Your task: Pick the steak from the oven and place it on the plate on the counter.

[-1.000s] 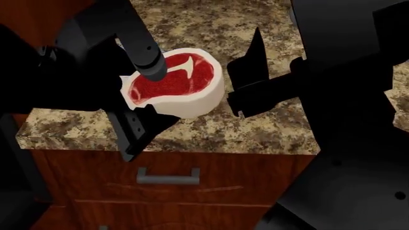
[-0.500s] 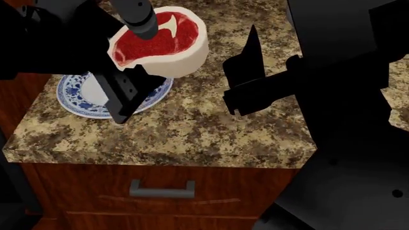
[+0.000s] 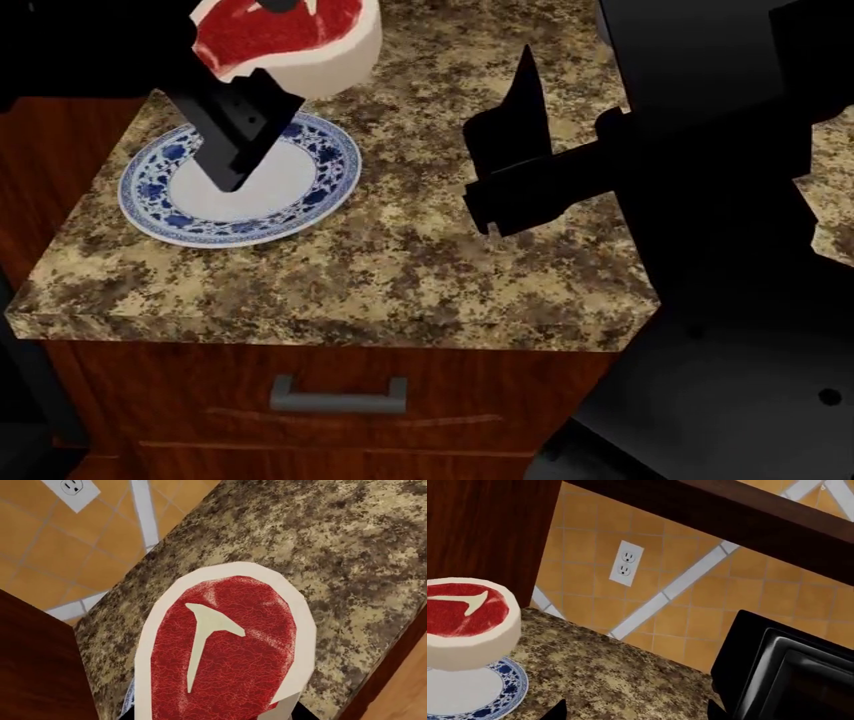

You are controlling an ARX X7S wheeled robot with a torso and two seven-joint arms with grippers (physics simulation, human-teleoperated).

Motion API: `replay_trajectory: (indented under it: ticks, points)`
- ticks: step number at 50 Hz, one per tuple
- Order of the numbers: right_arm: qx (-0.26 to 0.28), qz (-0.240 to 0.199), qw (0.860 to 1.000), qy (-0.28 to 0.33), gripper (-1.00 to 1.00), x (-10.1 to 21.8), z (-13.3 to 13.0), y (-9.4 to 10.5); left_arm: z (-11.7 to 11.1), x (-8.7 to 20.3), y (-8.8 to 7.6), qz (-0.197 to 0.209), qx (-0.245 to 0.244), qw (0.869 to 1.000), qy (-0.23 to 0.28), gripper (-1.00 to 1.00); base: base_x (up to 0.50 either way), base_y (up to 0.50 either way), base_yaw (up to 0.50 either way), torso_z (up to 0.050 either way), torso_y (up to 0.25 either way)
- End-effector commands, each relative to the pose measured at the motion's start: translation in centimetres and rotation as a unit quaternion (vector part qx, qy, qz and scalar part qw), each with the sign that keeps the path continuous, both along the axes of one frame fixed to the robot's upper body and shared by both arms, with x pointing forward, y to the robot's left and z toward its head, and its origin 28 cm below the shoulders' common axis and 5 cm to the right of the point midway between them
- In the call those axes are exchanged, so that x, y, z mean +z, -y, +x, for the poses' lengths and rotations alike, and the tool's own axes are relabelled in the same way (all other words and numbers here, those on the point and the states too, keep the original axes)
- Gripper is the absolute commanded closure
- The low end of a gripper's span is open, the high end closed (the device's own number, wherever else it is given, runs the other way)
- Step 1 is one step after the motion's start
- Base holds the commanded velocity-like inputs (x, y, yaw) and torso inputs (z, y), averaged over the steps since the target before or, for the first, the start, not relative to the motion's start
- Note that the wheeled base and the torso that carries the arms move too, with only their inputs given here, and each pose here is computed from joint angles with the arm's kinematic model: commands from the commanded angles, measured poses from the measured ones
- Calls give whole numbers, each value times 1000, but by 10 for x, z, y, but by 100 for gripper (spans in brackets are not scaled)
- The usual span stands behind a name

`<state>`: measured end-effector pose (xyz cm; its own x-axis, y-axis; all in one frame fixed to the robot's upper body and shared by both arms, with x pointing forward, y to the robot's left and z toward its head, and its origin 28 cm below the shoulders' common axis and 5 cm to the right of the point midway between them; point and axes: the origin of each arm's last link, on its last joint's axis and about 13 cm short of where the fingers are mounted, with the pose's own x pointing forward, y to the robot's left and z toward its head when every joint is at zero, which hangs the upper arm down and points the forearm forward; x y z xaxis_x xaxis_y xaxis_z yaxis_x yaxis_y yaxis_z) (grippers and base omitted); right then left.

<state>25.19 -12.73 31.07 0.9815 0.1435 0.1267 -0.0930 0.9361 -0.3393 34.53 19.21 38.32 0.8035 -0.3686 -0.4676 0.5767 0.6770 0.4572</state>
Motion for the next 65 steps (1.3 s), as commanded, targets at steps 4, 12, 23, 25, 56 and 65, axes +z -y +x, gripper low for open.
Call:
replay_trajectory:
  ticks: [4, 12, 23, 25, 56, 65]
  points:
    - [-3, 0, 1000, -3, -100, -2, -1, 0, 4, -5, -5, -3, 32, 999, 5, 100, 0, 0, 0, 0, 0]
    - [-4, 2, 1000, -4, -100, -3, -1, 0, 3, -3, -6, -9, 33, 999, 5, 100, 0, 0, 0, 0, 0]
    - [-3, 2, 1000, -6, -100, -3, 0, -1, 4, -5, -5, -11, 33, 999, 5, 100, 222, -4, 0, 0, 1]
    - [-3, 1, 1000, -6, -100, -3, 0, -1, 4, -2, -6, -11, 33, 999, 7, 100, 449, -12, 0, 0, 0]
    - [-4, 6, 1000, -2, -100, -4, 0, 0, 24, -26, -15, 16, 82, 996, -14, 100, 196, -4, 0, 0, 1]
    - [-3, 7, 1000, -4, -100, -6, 1, 0, 40, -45, -16, 39, 102, 994, -28, 100, 0, 0, 0, 0, 0]
